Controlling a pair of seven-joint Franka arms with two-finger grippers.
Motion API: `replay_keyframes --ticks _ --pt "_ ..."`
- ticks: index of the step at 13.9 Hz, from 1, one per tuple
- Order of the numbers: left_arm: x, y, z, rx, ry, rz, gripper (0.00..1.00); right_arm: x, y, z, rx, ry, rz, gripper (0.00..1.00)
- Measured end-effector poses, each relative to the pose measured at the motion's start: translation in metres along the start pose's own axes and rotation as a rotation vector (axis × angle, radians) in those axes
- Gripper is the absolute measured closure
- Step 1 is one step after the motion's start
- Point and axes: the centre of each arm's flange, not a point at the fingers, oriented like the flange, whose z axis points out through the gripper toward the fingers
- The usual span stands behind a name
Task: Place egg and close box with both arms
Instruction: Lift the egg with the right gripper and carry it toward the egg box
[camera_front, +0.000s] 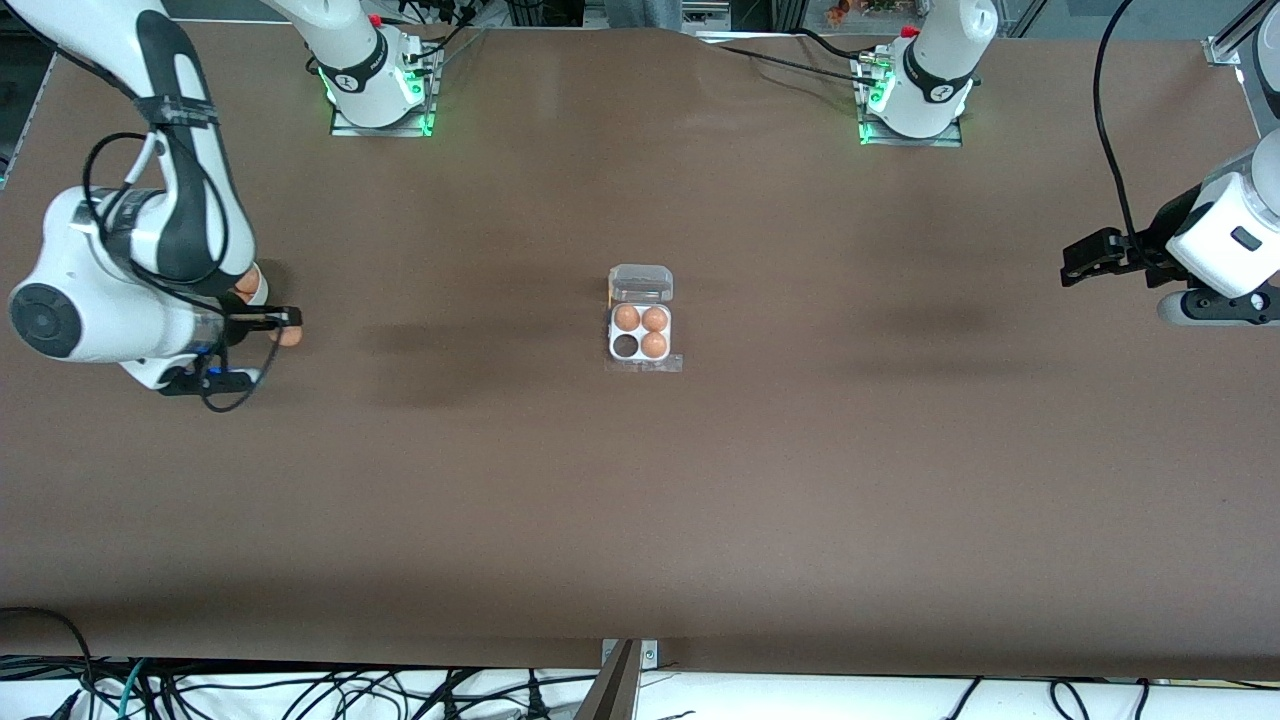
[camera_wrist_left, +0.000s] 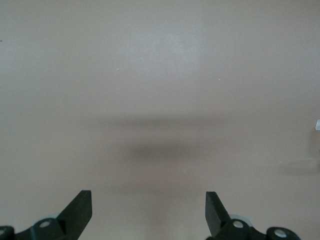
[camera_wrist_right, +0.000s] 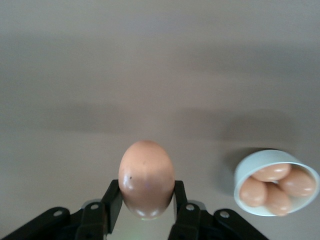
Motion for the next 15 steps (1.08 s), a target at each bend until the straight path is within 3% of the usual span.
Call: replay_keyframes --ticks 5,10,15 --pt "0.000 0.000 0.000 0.000 0.001 0.000 0.00 0.009 -0.102 -0.006 0.003 -0.002 0.062 0.54" --pt "0.000 0.000 -0.002 0.000 0.004 -0.001 0.00 0.012 -0.234 0.019 0.068 -0.043 0.180 0.54" --pt "0.000 0.000 -0.006 0.000 0.013 -0.001 0.00 0.011 -0.316 0.031 0.126 -0.074 0.315 0.54"
